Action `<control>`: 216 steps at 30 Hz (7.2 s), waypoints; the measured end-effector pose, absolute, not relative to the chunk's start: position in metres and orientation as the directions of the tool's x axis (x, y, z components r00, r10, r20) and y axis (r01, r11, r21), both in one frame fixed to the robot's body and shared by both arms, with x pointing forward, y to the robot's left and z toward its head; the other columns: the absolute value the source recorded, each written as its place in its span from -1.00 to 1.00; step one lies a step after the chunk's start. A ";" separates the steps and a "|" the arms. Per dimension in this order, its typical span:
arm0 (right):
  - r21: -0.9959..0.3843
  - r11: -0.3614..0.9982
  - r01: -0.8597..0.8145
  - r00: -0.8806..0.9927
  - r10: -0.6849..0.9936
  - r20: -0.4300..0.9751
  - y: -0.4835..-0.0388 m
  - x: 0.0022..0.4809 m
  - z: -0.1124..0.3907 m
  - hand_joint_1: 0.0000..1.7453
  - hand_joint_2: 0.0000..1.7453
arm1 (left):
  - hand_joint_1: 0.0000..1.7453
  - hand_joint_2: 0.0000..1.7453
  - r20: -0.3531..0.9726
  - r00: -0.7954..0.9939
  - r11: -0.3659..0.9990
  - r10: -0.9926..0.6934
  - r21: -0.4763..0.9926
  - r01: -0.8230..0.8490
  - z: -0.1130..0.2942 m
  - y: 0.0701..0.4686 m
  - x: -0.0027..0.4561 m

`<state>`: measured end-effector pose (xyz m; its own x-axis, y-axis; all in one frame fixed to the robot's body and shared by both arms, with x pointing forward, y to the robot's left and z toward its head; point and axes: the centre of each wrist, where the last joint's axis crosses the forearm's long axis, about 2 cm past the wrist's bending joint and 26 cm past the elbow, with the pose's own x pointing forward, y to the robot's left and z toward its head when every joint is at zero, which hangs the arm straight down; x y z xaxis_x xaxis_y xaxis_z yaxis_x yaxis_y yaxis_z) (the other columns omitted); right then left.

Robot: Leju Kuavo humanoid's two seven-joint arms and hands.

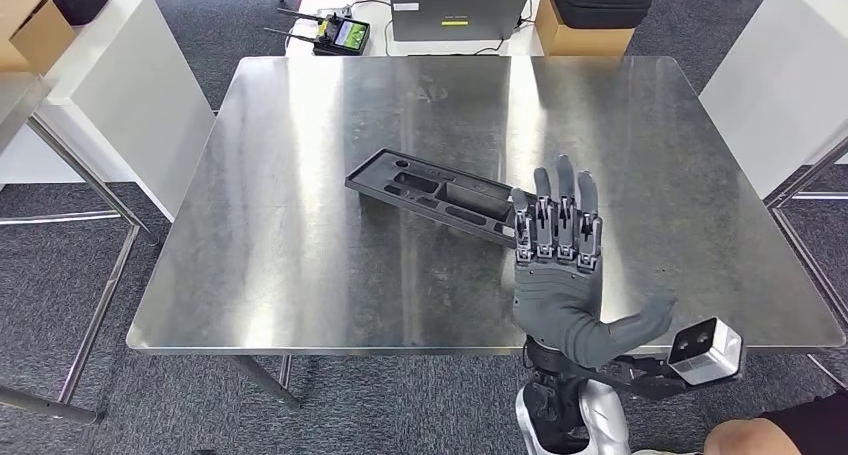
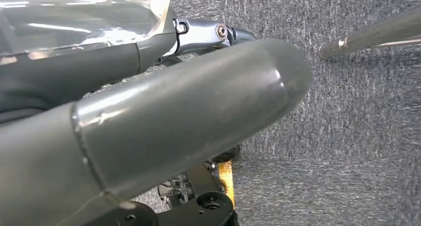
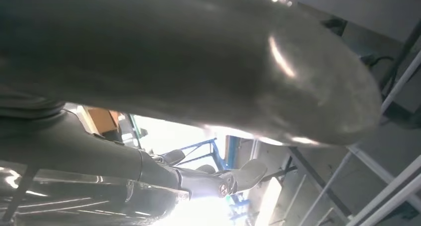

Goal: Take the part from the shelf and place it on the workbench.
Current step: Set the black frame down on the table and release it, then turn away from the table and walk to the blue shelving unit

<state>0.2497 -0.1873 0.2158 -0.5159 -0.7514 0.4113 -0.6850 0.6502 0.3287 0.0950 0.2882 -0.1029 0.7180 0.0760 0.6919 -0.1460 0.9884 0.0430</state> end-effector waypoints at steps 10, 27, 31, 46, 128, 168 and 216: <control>0.348 0.704 -0.619 -0.575 -0.708 0.409 -0.220 0.236 0.199 -1.00 -1.00 | -1.00 -1.00 0.708 0.704 0.989 0.059 0.056 -0.140 -0.104 0.290 0.091; 0.378 0.736 -0.561 -0.586 -0.676 0.448 -0.236 0.227 0.184 -1.00 -1.00 | -1.00 -1.00 0.698 0.715 0.991 0.042 0.063 -0.120 -0.106 0.289 0.080; 0.379 0.742 -0.553 -0.586 -0.670 0.455 -0.239 0.226 0.181 -1.00 -1.00 | -1.00 -1.00 0.694 0.718 0.991 0.041 0.064 -0.118 -0.107 0.289 0.077; 0.379 0.751 -0.541 -0.592 -0.660 0.463 -0.242 0.224 0.178 -1.00 -1.00 | -1.00 -1.00 0.698 0.715 0.991 0.039 0.065 -0.118 -0.106 0.290 0.078; 0.437 0.779 -0.450 -0.574 -0.627 0.527 -0.247 0.235 0.165 -1.00 -1.00 | -1.00 -1.00 0.701 0.713 0.991 0.027 0.076 -0.112 -0.109 0.285 0.061; 0.469 0.791 -0.393 -0.546 -0.611 0.573 -0.248 0.234 0.161 -1.00 -1.00 | -1.00 -1.00 0.702 0.712 0.994 0.002 0.076 -0.078 -0.108 0.281 0.065; -0.242 0.969 -0.046 0.972 0.099 0.213 -0.300 0.063 -0.108 -1.00 -1.00 | -1.00 -1.00 0.701 0.713 0.994 -0.016 0.088 -0.064 -0.109 0.280 0.063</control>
<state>0.0633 -0.3002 -0.1082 0.9721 0.0987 0.2126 -0.0455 0.9693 -0.2417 0.0634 0.2796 -0.1085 0.7128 -0.0160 0.7012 -0.0643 0.9940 0.0881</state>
